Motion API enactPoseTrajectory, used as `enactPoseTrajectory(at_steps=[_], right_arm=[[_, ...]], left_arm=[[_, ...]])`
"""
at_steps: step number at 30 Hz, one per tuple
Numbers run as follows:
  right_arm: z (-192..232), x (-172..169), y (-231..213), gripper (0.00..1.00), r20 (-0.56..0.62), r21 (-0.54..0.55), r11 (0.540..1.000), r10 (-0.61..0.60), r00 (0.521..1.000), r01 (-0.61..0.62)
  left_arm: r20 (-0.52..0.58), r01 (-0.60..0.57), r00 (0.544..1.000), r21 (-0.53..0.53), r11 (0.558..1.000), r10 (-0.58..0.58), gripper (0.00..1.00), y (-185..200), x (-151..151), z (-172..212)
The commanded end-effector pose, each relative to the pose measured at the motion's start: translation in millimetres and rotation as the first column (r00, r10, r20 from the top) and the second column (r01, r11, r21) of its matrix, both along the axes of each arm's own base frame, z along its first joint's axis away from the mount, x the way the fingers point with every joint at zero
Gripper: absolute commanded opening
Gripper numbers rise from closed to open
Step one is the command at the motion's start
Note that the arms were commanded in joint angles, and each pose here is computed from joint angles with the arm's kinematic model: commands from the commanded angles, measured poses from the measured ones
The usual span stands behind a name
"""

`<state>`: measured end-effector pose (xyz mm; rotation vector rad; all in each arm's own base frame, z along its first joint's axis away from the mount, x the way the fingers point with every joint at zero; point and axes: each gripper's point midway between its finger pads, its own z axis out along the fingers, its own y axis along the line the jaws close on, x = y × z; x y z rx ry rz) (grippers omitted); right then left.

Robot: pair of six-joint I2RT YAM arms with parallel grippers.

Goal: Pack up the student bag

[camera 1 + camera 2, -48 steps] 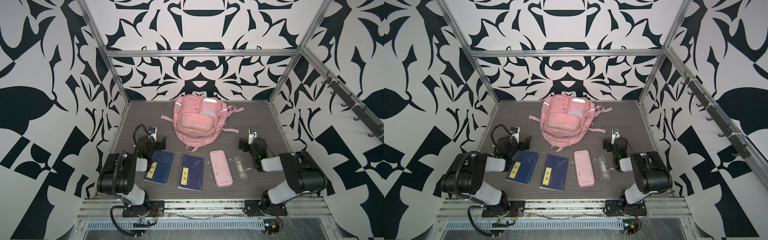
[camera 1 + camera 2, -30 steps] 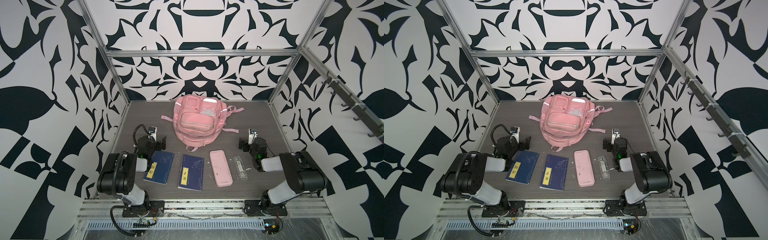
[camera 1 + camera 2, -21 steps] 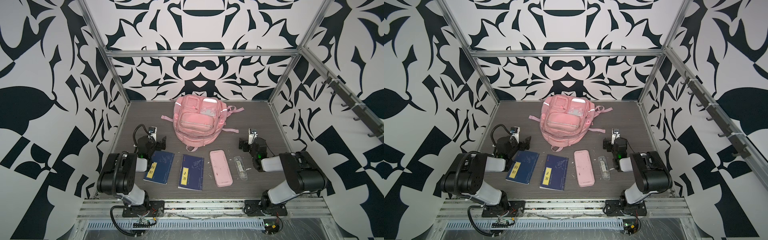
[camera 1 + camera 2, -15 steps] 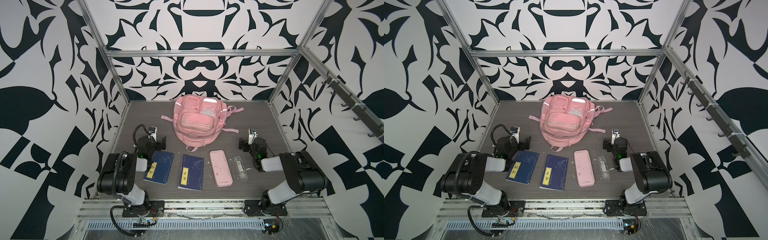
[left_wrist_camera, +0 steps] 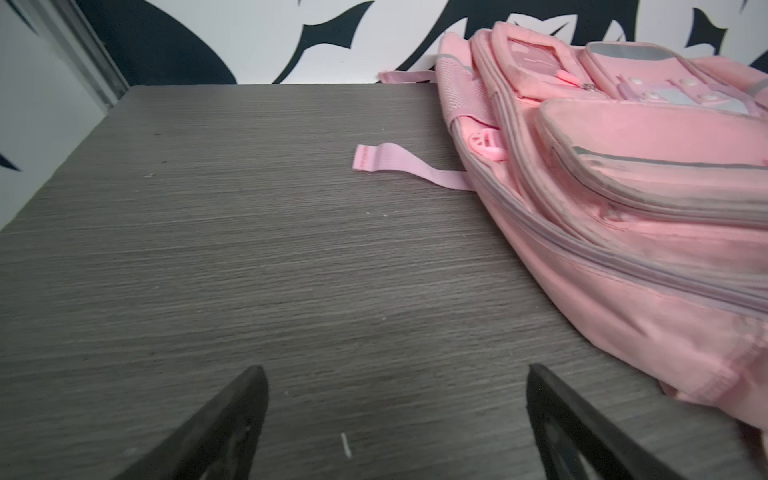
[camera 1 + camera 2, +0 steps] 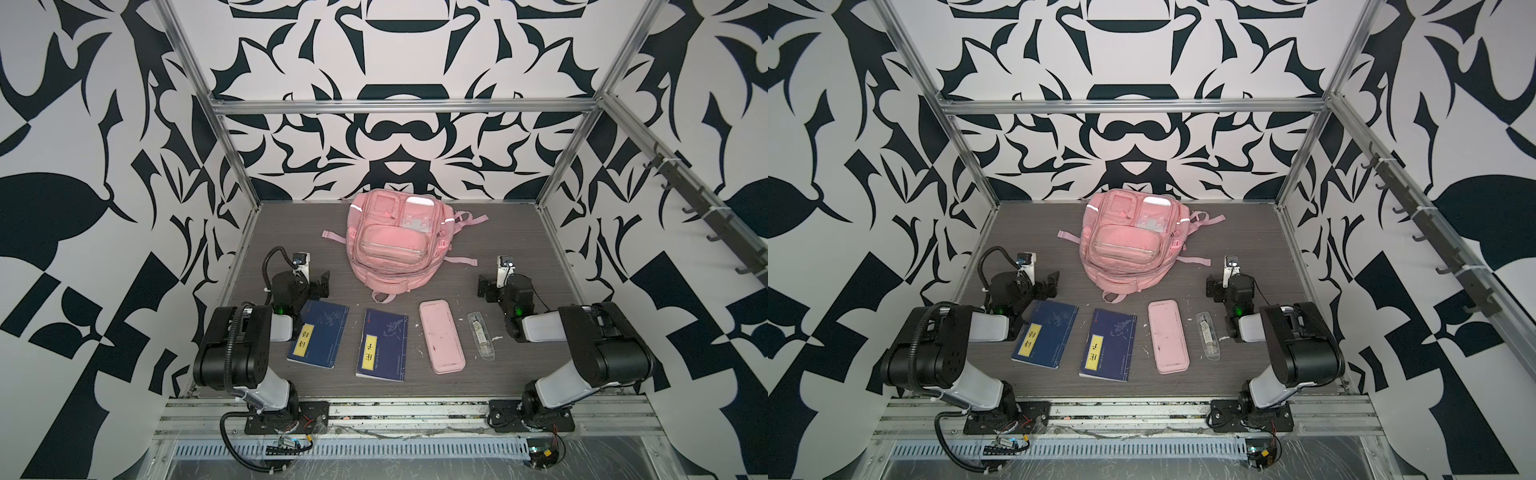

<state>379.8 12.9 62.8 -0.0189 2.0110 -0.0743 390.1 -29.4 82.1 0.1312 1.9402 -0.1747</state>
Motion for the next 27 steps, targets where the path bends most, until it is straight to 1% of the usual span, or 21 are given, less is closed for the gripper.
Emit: enactPoseTrajectory(at_steps=[1, 3, 4, 7, 8, 10, 11, 12, 13, 14, 15, 17, 18, 19, 20, 21, 22, 24, 26, 27], right_arm=[[21, 8, -7, 1.0, 0.067, 0.001, 0.999, -0.046, 0.997, 0.046], [33, 9, -11, 1.0, 0.063, -0.017, 0.996, -0.084, 0.994, 0.086], [37, 9, -11, 1.0, 0.05, -0.036, 0.995, -0.096, 0.994, 0.098], [51, 11, -16, 1.0, 0.043, -0.092, 0.981, -0.165, 0.985, 0.169], [58, 11, -19, 0.99, 0.044, -0.117, 0.97, -0.207, 0.977, 0.211], [68, 12, -27, 0.99, 0.029, -0.161, 0.944, -0.288, 0.957, 0.288], [79, 13, -34, 1.0, 0.042, -0.155, 0.918, -0.363, 0.931, 0.365], [89, 13, -36, 1.0, 0.044, -0.14, 0.902, -0.406, 0.913, 0.408], [94, 12, -39, 0.99, 0.04, -0.121, 0.885, -0.447, 0.893, 0.449], [102, 12, -43, 1.0, 0.036, -0.095, 0.859, -0.502, 0.864, 0.503], [108, 14, -40, 0.99, 0.006, -0.081, 0.859, -0.507, 0.862, 0.506], [117, 19, -35, 1.0, -0.051, -0.058, 0.861, -0.508, 0.86, 0.505], [121, 21, -31, 0.99, -0.081, -0.042, 0.864, -0.504, 0.86, 0.502], [122, 24, -25, 1.0, -0.105, -0.031, 0.876, -0.482, 0.87, 0.482], [124, 27, -19, 1.0, -0.114, -0.01, 0.887, -0.459, 0.881, 0.461], [123, 30, -11, 0.99, -0.124, 0.019, 0.906, -0.417, 0.9, 0.422], [123, 32, -3, 0.99, -0.136, 0.049, 0.922, -0.375, 0.917, 0.385], [122, 36, 18, 1.0, -0.165, 0.127, 0.948, -0.269, 0.949, 0.291], [120, 39, 39, 1.0, -0.199, 0.194, 0.959, -0.17, 0.965, 0.209], [119, 41, 48, 1.0, -0.212, 0.227, 0.958, -0.126, 0.969, 0.174]], left_arm=[[0.017, -0.075, 0.997, -0.023, 0.997, 0.075, 0.99, 11, 3, 9], [0.044, -0.158, 0.986, -0.006, 0.987, 0.159, 0.99, 23, -1, 22], [0.05, -0.175, 0.983, -0.003, 0.985, 0.175, 0.99, 25, -4, 28], [0.125, -0.221, 0.969, 0.061, 0.973, 0.213, 0.99, 19, -14, 55], [0.16, -0.255, 0.957, 0.064, 0.965, 0.242, 0.99, 19, -18, 69], [0.154, -0.282, 0.947, -0.02, 0.959, 0.281, 0.99, 19, -24, 87], [0.149, -0.292, 0.943, -0.051, 0.955, 0.296, 0.99, 19, -25, 96], [0.126, -0.323, 0.935, -0.084, 0.942, 0.332, 0.99, 22, -27, 102], [0.095, -0.332, 0.935, -0.111, 0.937, 0.342, 0.99, 22, -27, 107], [0.068, -0.33, 0.937, -0.144, 0.933, 0.342, 0.99, 19, -26, 115], [0.027, -0.341, 0.936, -0.186, 0.921, 0.352, 0.99, 18, -25, 120], [-0.059, -0.36, 0.932, -0.254, 0.898, 0.357, 0.99, 13, -22, 126], [-0.1, -0.38, 0.925, -0.294, 0.877, 0.367, 0.99, 11, -18, 128], [-0.161, -0.402, 0.915, -0.312, 0.861, 0.37, 0.99, 8, -16, 124], [-0.209, -0.385, 0.92, -0.318, 0.866, 0.332, 0.99, 0, -11, 122], [-0.242, -0.36, 0.926, -0.34, 0.869, 0.289, 0.99, -10, -7, 120], [-0.279, -0.359, 0.922, -0.367, 0.858, 0.267, 0.99, -16, -5, 117], [-0.341, -0.328, 0.923, -0.449, 0.831, 0.18, 0.99, -36, -1, 110], [-0.403, -0.333, 0.907, -0.516, 0.789, 0.12, 0.99, -54, -2, 100], [-0.444, -0.34, 0.892, -0.531, 0.776, 0.087, 0.99, -65, -2, 90]])
